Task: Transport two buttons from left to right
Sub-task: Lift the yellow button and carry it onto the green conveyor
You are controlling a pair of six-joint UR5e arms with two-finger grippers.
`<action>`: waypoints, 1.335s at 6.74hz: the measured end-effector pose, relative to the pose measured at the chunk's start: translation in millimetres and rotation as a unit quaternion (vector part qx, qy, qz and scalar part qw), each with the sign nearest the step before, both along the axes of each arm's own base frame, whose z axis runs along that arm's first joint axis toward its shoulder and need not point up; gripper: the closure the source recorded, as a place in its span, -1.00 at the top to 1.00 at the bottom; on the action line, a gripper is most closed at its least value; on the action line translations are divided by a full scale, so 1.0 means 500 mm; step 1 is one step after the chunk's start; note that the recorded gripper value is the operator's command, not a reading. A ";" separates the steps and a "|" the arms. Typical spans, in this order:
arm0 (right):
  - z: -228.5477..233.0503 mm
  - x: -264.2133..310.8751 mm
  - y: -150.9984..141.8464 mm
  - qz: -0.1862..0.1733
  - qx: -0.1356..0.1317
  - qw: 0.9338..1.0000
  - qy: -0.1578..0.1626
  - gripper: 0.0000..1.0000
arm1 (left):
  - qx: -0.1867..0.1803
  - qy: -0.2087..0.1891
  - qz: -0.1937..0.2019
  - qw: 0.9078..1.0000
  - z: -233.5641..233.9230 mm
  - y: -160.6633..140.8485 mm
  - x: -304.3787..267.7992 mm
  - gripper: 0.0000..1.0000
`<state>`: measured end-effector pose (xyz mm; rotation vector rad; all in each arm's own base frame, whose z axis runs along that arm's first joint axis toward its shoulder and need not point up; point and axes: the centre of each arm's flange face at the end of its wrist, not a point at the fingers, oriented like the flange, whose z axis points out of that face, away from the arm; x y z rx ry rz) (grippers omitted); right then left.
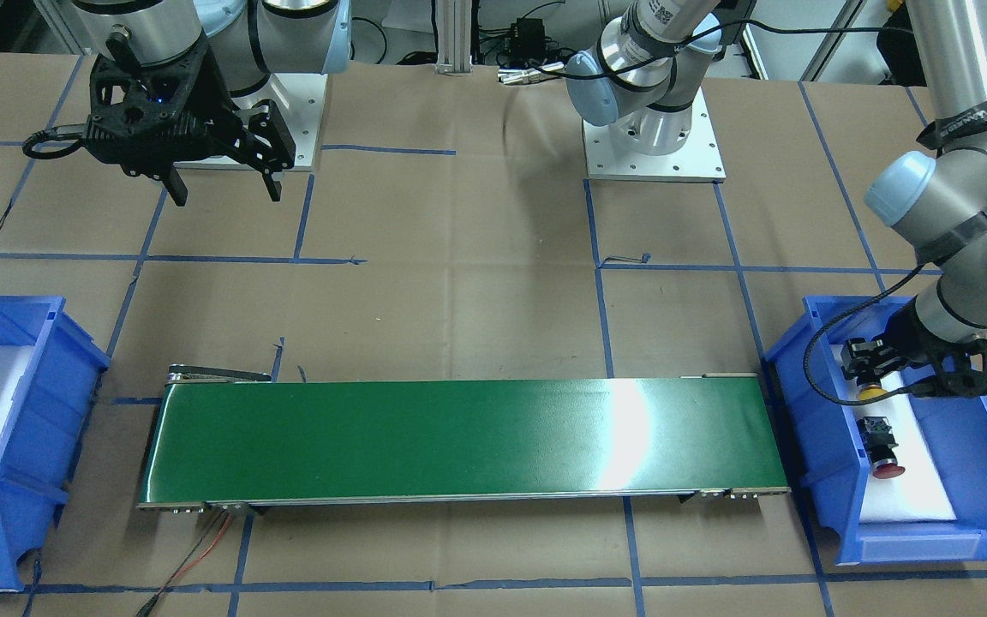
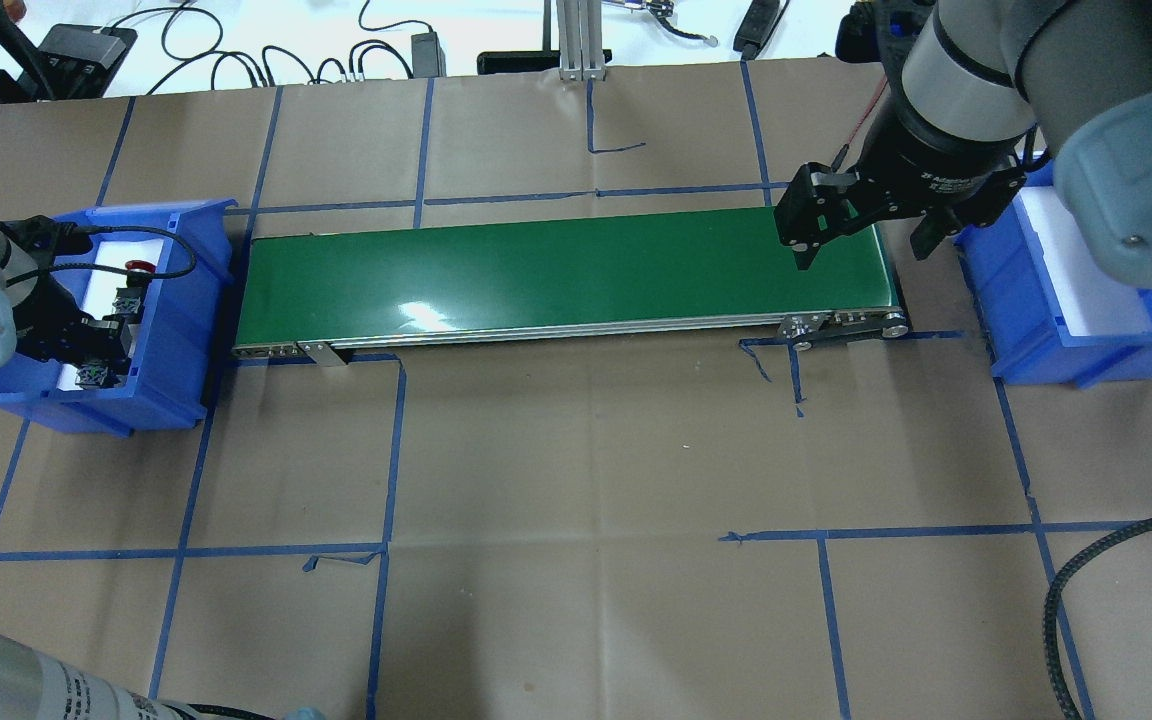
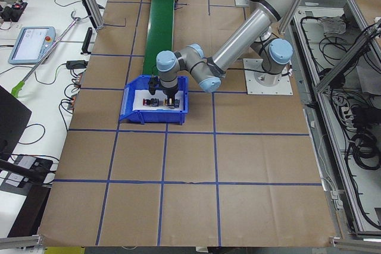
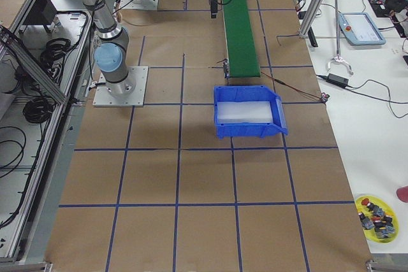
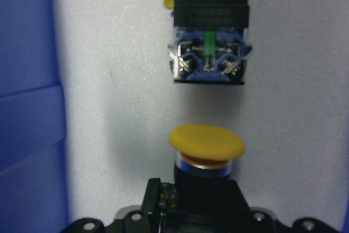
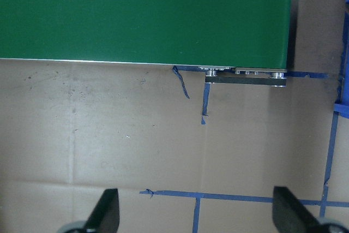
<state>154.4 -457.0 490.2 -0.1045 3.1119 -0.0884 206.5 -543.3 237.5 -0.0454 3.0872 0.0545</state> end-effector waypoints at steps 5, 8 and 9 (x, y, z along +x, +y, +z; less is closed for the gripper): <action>-0.002 0.000 -0.001 0.000 0.001 1.000 0.000 1.00 | -0.001 0.013 0.001 1.000 0.309 -0.090 0.028 -0.94; -0.003 0.000 -0.002 0.000 0.002 1.000 0.001 1.00 | -0.021 0.023 0.021 0.999 0.323 -0.168 -0.138 -0.93; -0.003 0.000 -0.002 0.000 0.002 1.000 0.000 1.00 | -0.022 0.022 0.034 0.999 0.315 -0.201 -0.238 -0.93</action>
